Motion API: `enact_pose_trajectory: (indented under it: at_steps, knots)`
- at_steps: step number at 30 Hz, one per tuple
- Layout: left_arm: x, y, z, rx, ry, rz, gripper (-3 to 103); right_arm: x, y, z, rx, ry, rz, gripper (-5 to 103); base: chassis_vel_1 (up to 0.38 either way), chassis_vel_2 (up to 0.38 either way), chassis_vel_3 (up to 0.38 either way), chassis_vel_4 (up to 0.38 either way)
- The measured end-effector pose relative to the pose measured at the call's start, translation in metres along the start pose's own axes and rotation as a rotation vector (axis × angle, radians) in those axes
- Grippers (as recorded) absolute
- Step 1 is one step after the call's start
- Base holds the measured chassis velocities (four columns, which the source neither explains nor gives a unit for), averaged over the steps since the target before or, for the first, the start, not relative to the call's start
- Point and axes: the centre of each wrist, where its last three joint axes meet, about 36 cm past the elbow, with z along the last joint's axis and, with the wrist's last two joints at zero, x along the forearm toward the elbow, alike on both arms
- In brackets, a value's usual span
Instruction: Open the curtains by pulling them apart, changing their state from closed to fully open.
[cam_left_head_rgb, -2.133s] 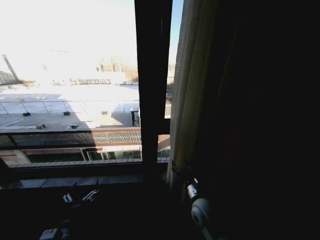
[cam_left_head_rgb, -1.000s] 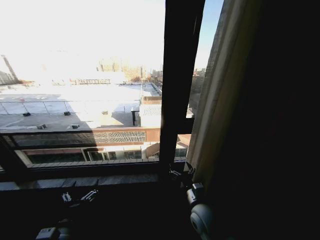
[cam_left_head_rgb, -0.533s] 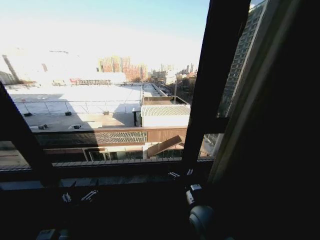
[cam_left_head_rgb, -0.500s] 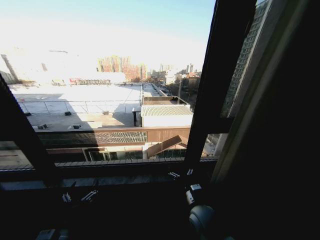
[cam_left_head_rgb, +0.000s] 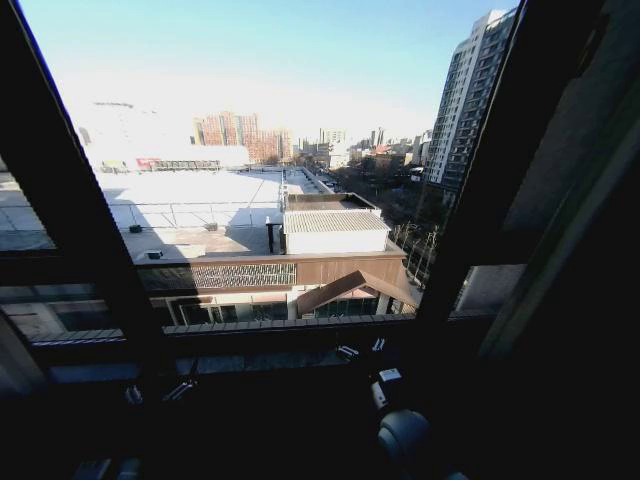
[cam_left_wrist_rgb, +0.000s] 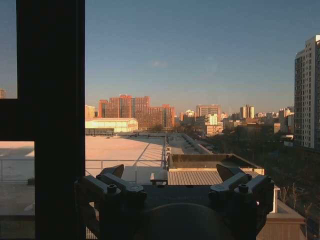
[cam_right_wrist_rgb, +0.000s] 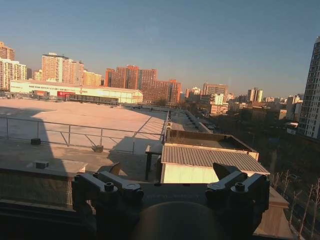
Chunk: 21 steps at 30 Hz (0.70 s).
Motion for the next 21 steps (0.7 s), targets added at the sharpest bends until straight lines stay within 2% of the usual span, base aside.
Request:
enact_pose_trajectory:
  at_steps: [21]
  knots:
    - [0.0005, -0.0006, 0.003, 0.006, 0.006, -0.003, 100, 0.0019, 0.0018, 0.0027, -0.001, 0.006, -0.002, 100, 0.348, 0.361, -0.345, -0.356]
